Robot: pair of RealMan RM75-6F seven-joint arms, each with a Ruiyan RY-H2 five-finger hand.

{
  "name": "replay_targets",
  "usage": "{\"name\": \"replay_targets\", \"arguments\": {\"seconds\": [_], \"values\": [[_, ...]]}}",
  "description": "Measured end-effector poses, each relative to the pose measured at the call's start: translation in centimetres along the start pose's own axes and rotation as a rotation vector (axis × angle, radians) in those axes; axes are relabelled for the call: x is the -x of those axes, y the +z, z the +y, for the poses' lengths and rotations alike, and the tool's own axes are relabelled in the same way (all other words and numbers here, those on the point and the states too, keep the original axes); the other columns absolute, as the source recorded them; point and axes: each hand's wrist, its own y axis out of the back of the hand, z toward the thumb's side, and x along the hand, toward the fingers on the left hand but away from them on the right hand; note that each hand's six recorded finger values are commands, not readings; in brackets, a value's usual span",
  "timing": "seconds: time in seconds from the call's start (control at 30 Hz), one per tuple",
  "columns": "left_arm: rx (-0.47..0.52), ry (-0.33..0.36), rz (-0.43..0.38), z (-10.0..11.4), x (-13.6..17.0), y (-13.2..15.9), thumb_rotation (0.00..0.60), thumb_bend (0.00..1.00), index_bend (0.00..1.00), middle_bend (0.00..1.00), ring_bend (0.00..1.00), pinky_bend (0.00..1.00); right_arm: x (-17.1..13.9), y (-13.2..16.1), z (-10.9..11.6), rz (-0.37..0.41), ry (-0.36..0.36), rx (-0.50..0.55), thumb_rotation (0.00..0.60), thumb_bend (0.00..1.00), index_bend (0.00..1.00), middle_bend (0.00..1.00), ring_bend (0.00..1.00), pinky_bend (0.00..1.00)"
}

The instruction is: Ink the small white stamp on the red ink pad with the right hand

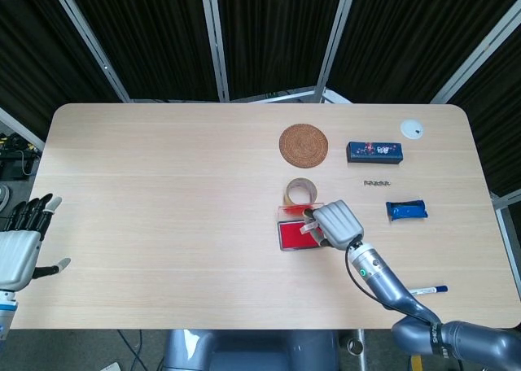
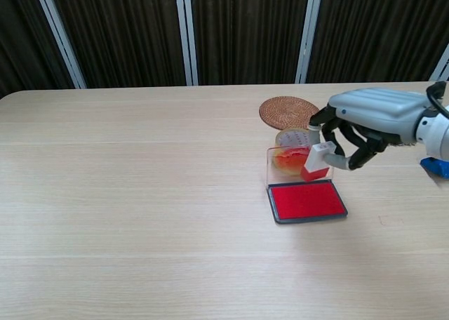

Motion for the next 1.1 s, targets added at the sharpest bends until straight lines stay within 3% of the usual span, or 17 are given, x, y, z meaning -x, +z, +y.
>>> {"name": "replay_targets", "arguments": {"seconds": [0.43,1.1], "values": [[-0.013,-0.020,0.012,-0.6,-0.4,-0.1,0.600,0.00,0.00,0.00,0.00,0.00,2.3,2.1,-2.2,0.036,0.002,0.035,0.600,0.48,0.58,0.63,0.74,0.80],[-0.018,-0.026,0.014,-0.7,-0.5,-0.1,0.600,0.00,0.00,0.00,0.00,0.00,3.0,0.7,-4.8,-0.001,0.033,0.004,0.600,0.49,0.59,0.63,0.74,0.80]]}}
